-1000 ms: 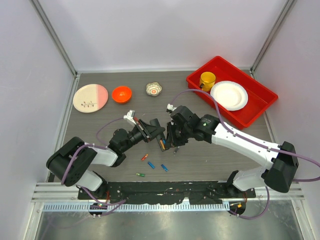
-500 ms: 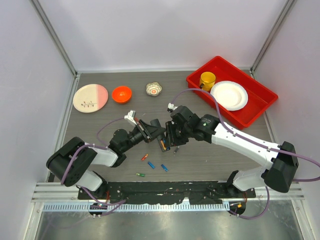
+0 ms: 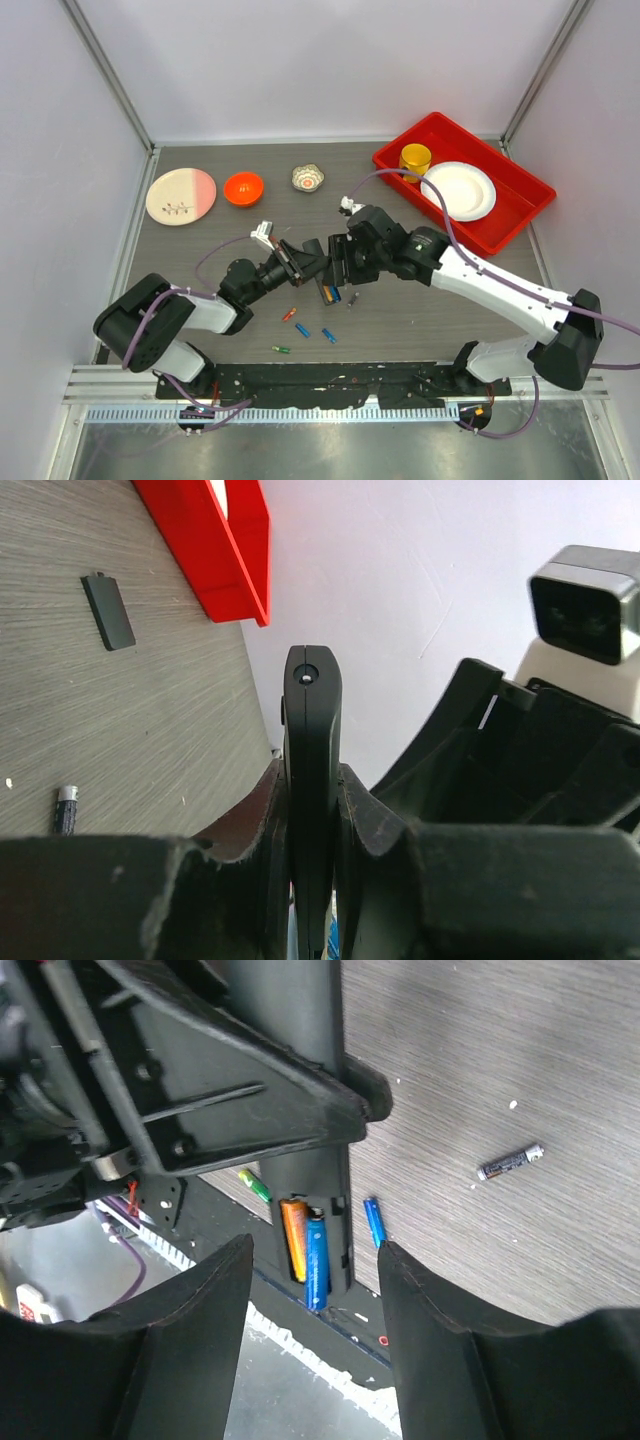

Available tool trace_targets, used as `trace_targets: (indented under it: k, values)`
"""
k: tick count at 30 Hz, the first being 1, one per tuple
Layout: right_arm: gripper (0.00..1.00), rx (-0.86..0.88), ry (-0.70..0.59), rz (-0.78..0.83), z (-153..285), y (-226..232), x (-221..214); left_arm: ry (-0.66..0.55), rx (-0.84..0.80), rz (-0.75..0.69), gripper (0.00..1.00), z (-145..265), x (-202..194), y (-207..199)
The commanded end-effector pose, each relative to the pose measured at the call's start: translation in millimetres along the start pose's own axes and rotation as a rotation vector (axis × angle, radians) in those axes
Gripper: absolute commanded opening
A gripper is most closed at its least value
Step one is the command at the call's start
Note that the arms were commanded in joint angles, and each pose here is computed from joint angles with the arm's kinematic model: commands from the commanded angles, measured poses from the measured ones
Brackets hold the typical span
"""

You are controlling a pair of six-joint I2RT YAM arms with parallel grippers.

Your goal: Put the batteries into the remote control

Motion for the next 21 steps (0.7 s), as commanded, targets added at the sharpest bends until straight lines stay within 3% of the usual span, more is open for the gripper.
trace_targets:
  k: [1, 5, 9, 21]
  values:
    - [0.59, 0.094, -0.176, 0.011, 33.7, 15.8, 21.6, -0.028, -0.275, -0.06, 0.0, -4.4, 7.1, -49.7]
    - [0.63, 0.145, -0.294, 0.043, 38.9, 7.9, 19.0, -0.017, -0.284, -0.036, 0.0, -8.0, 7.7, -53.2]
    - [0.76, 0.234, -0.352, 0.066, 34.6, -9.5, -2.1, 0.023, -0.285, 0.021, 0.0, -11.2, 5.8, -54.6]
    - [0.79, 0.47, -0.558, 0.097, 39.0, -28.1, -33.5, 0.129, -0.302, 0.06, 0.0, -16.9, -0.1, -59.5]
Point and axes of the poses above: each gripper's point midway between its finger pads, its own z axis back along the fingers, its own y axis along the line the jaws close on, x = y × z, the point moved 7 cm from there along z, back along the fingers, and after that the axes turned 2 degrees about z, right-handed, at the moved point
